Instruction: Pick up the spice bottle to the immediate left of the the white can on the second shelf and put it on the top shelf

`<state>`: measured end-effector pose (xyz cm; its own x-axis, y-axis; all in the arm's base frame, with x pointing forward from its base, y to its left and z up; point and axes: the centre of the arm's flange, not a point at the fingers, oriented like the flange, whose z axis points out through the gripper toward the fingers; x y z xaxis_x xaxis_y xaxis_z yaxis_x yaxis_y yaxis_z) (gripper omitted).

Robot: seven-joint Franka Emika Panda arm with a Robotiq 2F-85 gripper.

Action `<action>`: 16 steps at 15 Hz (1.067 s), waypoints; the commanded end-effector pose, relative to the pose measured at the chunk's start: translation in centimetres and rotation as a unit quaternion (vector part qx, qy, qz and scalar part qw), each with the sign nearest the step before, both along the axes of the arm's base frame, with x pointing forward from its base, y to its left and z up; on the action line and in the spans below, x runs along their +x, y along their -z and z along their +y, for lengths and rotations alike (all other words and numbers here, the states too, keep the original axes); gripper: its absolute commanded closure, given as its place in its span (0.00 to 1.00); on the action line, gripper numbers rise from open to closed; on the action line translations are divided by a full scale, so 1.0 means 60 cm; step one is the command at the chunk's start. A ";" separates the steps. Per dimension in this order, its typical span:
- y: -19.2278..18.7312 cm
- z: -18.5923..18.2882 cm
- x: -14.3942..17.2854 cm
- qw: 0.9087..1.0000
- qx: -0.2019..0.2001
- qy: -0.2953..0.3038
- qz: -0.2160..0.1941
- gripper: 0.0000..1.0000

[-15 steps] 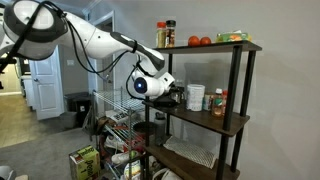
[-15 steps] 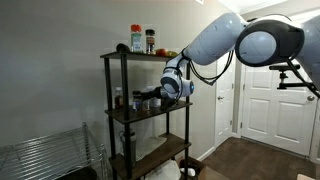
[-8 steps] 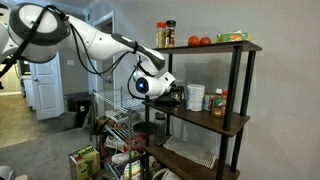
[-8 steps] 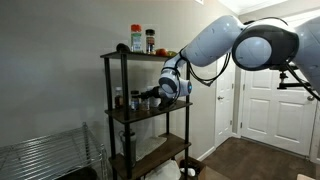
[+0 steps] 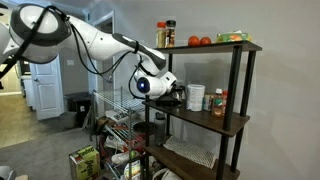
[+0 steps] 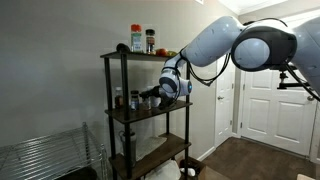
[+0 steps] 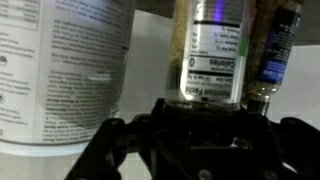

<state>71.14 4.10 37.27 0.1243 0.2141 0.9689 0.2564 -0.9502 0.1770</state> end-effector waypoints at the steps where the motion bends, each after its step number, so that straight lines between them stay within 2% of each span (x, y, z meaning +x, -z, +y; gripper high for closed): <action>1: 0.018 0.013 -0.028 1.000 0.011 0.008 -0.013 0.65; 7: -0.025 -0.006 -0.073 0.999 0.015 0.013 -0.027 0.65; 16: -0.035 -0.034 -0.165 0.999 0.040 0.027 0.014 0.65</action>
<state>66.14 1.47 39.78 0.1583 0.1372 0.9778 0.2118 -0.9720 0.1021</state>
